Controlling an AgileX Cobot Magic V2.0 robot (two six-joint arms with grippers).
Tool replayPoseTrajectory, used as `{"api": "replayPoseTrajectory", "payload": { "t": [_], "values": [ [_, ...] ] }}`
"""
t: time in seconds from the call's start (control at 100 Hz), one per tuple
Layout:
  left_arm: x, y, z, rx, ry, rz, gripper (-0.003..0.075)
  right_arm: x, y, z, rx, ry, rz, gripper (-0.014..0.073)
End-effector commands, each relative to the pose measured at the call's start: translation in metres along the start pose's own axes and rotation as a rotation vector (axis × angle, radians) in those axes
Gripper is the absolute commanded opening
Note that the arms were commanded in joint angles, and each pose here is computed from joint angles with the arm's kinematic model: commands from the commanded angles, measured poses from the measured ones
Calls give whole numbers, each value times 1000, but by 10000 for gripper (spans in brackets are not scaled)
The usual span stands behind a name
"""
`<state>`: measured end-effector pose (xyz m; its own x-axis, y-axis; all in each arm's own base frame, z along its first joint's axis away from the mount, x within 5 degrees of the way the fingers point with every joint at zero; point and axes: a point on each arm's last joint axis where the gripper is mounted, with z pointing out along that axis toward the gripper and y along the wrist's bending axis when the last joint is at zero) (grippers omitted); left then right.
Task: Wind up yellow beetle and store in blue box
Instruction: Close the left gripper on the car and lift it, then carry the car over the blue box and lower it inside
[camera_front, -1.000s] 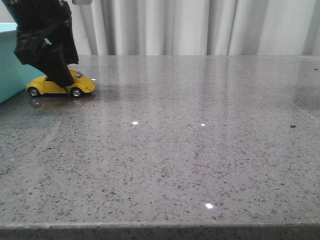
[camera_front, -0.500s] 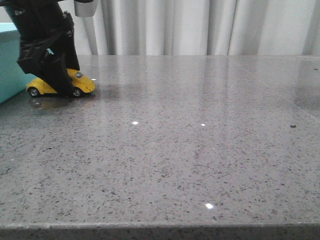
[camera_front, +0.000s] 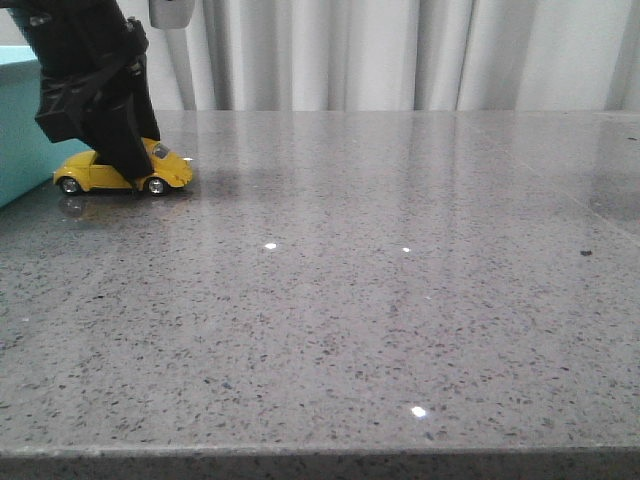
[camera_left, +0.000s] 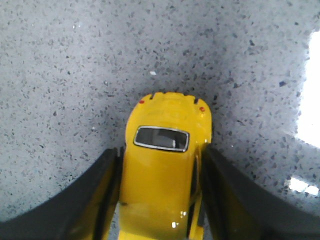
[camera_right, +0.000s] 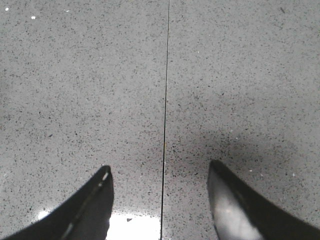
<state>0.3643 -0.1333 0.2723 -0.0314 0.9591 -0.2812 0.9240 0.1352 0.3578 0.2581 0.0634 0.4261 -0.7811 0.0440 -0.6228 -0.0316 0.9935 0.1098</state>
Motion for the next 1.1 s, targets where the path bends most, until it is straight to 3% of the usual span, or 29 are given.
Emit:
{"api": "replayPoseTrajectory", "payload": {
  "t": [0.0, 0.29, 0.41, 0.61, 0.82, 1.09],
  "values": [
    [-11, 8, -26, -89, -59, -1, 155, -6, -1, -19, -18, -107, -11, 425],
    [-28, 29, -78, -232, -143, -43, 146, -6, -1, -19, -18, -108, -11, 425],
    [-37, 39, -115, -325, -217, -149, 146, -6, -1, -20, -20, -115, -11, 425],
    [-31, 55, -167, -439, -334, -435, 146, -7, 0, -20, -21, -116, -10, 425],
    [10, 69, -192, -501, -377, -818, 146, -6, 0, -20, -24, -113, -9, 425],
    [78, 72, -198, -465, -245, -1177, 146, -6, 0, -20, -24, -113, -9, 425]
  ]
}}
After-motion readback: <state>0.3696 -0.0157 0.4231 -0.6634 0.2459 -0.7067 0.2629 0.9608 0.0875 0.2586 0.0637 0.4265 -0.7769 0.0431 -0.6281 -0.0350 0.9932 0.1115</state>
